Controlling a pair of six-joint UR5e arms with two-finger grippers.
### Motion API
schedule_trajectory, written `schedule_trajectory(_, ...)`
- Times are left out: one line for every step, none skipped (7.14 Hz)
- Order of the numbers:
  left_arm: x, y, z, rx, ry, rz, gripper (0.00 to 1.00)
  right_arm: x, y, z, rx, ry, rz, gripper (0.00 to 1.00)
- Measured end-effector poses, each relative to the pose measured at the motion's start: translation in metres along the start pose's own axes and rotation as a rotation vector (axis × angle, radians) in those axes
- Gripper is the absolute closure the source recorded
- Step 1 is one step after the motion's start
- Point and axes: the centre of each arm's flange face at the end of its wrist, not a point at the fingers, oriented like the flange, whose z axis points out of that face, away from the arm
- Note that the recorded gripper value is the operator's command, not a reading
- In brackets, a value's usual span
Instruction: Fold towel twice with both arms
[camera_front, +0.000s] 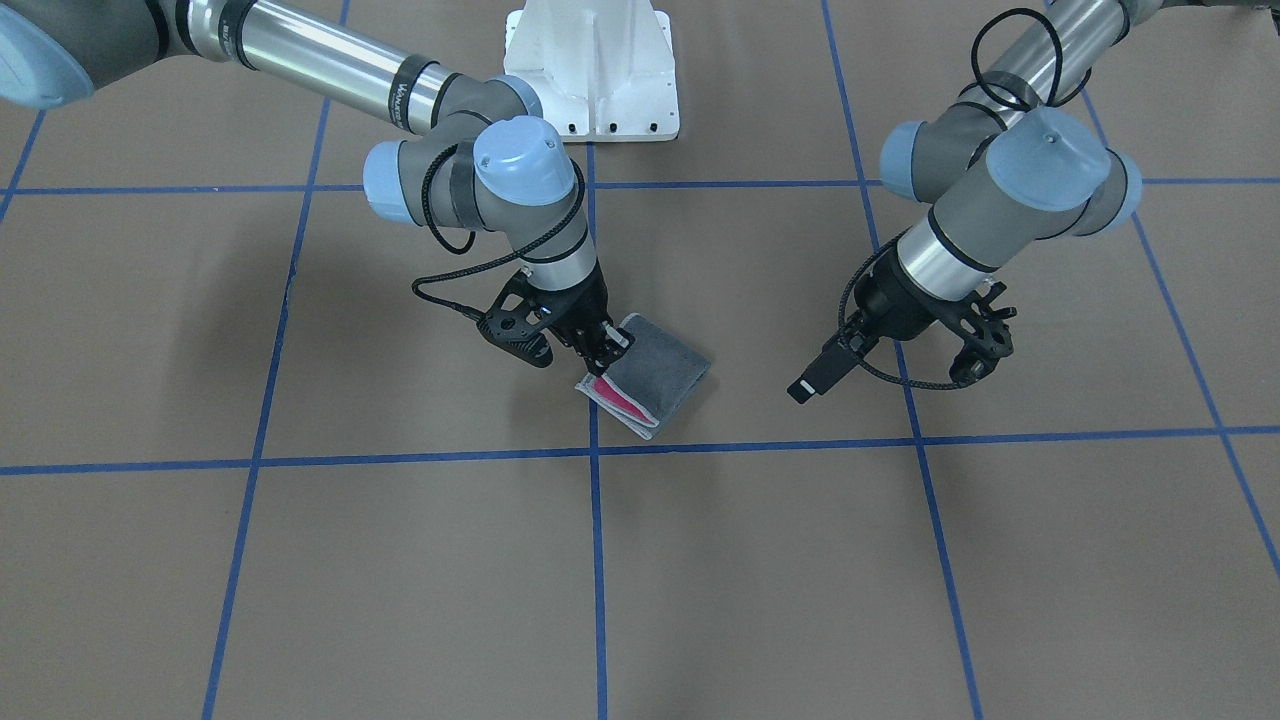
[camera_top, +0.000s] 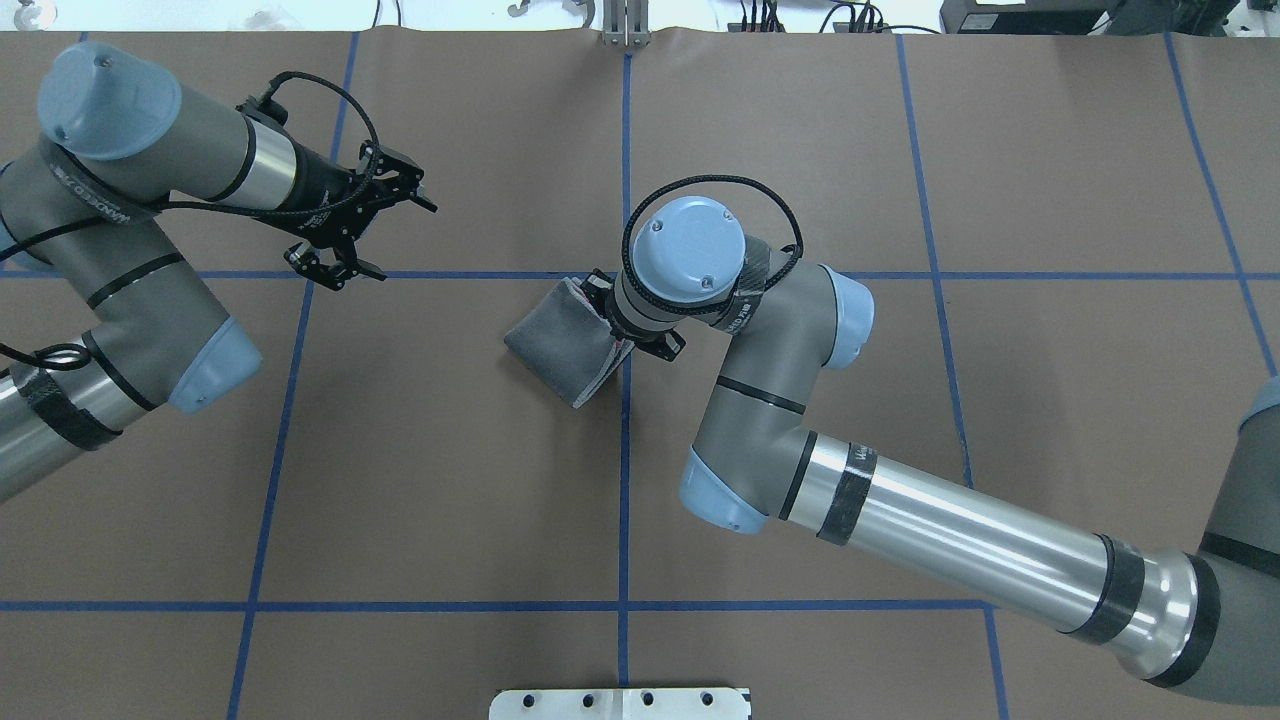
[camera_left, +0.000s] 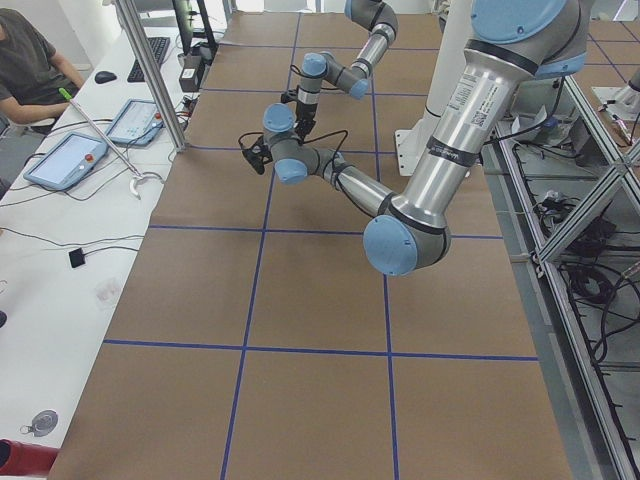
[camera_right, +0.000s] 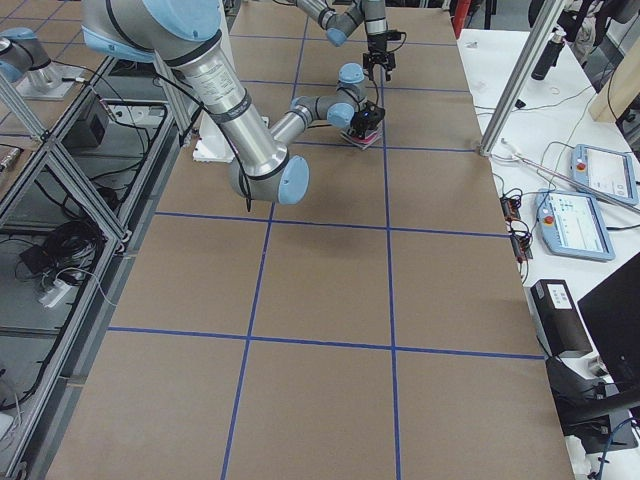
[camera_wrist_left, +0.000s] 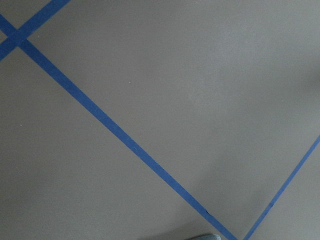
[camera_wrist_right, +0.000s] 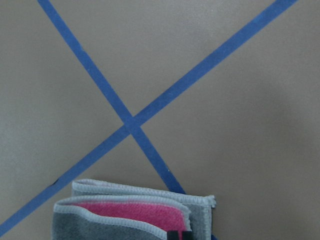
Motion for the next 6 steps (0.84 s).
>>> schedule_trajectory(0.001, 0.0, -0.001, 0.001, 0.001, 0.0, 0.0, 0.0, -0.002, -0.002, 0.003, 0.002, 0.002, 1.0)
schedule_trajectory(0.001, 0.0, -0.002, 0.001, 0.003, 0.0, 0.0, -0.001, -0.008, -0.004, 0.01, 0.001, 0.004, 1.0)
schedule_trajectory(0.002, 0.001, -0.003, 0.001, 0.005, 0.001, 0.0, -0.002, -0.015, -0.007, 0.018, -0.001, 0.005, 1.0)
schedule_trajectory(0.002, 0.002, -0.003, 0.0, 0.006, 0.001, 0.0, -0.004, -0.021, -0.009, 0.025, -0.003, 0.001, 1.0)
schedule_trajectory(0.003, 0.002, -0.003, -0.001, 0.006, 0.001, 0.0, -0.004, -0.025, -0.009, 0.029, -0.001, -0.005, 1.0)
schedule_trajectory(0.003, 0.002, -0.003, -0.001, 0.006, 0.002, 0.0, -0.004, -0.029, -0.009, 0.033, 0.0, -0.007, 1.0)
